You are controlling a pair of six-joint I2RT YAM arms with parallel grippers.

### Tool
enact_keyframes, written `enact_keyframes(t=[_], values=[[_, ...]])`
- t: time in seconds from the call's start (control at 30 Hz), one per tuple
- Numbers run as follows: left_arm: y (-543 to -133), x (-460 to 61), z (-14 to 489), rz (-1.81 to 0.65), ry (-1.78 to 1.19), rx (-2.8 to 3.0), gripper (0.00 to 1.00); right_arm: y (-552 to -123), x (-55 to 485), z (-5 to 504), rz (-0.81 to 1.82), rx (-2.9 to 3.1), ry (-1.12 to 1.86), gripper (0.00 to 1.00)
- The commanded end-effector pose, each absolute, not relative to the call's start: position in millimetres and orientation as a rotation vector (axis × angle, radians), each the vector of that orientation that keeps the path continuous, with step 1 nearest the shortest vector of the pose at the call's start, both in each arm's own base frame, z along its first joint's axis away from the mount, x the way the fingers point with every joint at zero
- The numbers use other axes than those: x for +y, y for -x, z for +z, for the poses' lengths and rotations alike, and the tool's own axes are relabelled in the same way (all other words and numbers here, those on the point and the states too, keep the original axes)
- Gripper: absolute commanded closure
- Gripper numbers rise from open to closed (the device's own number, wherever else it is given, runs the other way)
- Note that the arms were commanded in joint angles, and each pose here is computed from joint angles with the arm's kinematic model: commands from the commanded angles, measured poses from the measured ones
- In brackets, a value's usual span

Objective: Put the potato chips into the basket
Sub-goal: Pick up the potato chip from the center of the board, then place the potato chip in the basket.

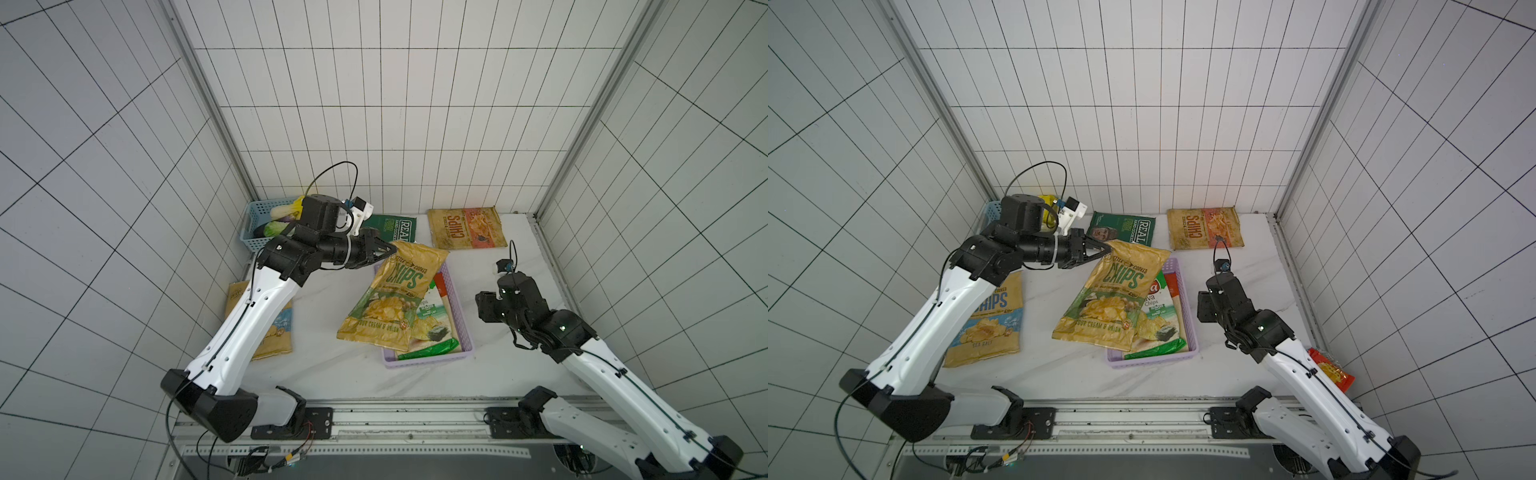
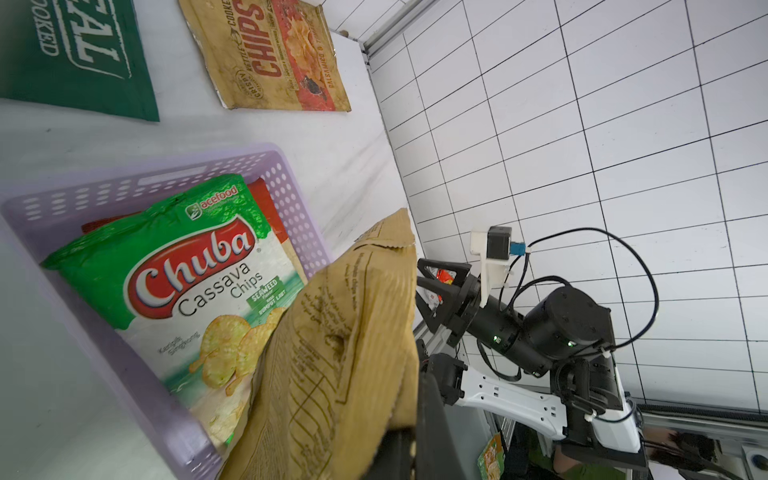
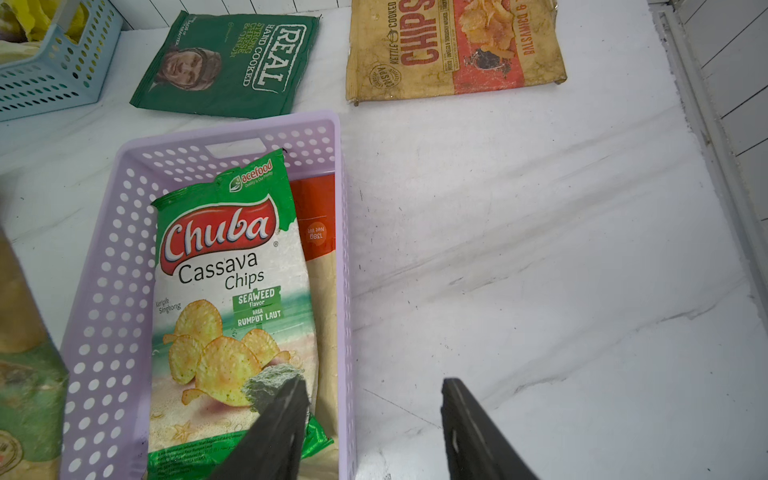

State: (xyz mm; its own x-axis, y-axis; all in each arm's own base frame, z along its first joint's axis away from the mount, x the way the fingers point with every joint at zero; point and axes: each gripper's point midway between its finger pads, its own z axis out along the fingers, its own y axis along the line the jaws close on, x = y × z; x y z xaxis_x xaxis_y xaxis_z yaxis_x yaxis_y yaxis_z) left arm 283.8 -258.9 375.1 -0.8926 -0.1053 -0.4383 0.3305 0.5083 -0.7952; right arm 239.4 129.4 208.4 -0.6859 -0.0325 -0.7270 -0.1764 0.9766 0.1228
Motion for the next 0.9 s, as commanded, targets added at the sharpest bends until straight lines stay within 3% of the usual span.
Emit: enact_keyframes(t=[0.0, 0.27, 0.47, 0.67, 0.77, 0.87], values=[[-309.1, -275.3, 387.5, -1.421, -0.146, 2.197, 1.0, -235.3, 117.5, 199.7, 0.191, 2.336, 0.106, 0.44], [-353.3, -292.0, 302.1, -1.439, 0.11, 2.312, 1.0, -233.5, 118.8, 201.0, 0.206, 2.344, 0.105, 0.45], [-373.4, -268.4, 229.7, -1.283, 0.243, 2.378, 1.0, -227.7, 154.8, 207.4, 0.442, 2.354, 0.188, 0.44], [-389.9, -245.7, 218.1, -1.245, 0.286, 2.373, 1.0, -222.0, 189.2, 194.9, 0.626, 2.434, 0.237, 0.36], [-392.5, -243.7, 212.8, -1.26, 0.272, 2.403, 0.88, -221.1, 204.2, 178.5, 0.67, 2.506, 0.256, 0.32], [-393.3, -246.0, 209.8, -1.272, 0.23, 2.414, 0.65, -221.3, 223.1, 160.7, 0.732, 2.571, 0.291, 0.32]])
